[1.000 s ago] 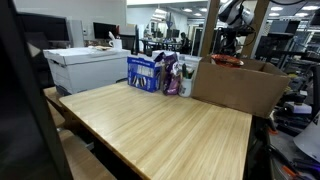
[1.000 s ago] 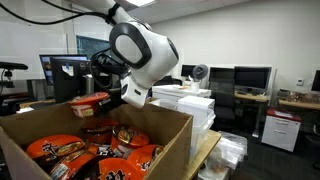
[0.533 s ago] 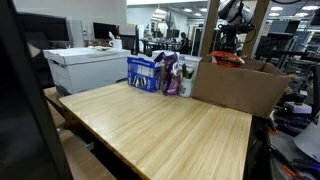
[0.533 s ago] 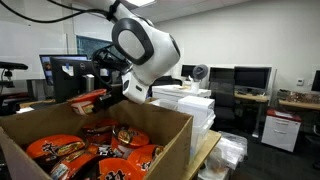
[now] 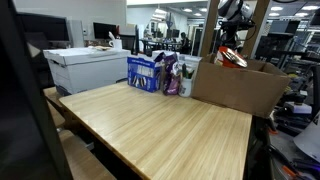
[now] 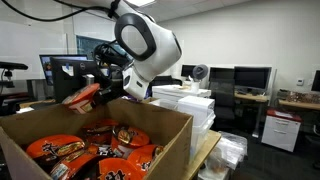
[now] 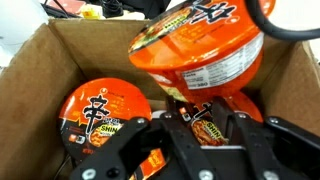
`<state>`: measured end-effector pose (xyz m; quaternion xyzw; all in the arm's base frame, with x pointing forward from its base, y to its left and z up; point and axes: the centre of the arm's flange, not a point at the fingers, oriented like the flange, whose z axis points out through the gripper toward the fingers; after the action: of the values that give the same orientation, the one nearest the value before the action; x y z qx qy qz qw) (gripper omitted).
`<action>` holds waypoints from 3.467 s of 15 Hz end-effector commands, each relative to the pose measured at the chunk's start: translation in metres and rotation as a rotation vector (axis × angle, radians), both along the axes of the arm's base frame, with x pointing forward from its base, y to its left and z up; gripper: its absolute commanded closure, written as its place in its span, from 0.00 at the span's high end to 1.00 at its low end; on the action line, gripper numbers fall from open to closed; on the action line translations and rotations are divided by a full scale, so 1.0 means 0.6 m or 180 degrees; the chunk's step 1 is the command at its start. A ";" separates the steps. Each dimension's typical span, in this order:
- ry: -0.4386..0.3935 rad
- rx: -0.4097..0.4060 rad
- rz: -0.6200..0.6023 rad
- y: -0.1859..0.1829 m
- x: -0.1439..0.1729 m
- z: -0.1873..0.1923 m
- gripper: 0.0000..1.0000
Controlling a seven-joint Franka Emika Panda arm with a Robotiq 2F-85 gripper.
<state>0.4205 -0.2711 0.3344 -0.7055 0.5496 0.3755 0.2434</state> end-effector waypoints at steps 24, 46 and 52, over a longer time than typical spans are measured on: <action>0.1058 0.0310 0.0181 0.011 -0.027 -0.092 0.41; 0.1393 0.0536 0.0432 0.054 -0.014 -0.100 0.03; 0.1434 0.0554 0.0559 0.069 0.008 -0.090 0.01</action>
<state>0.4164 -0.2372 0.2743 -0.6354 0.4992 0.5696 0.1505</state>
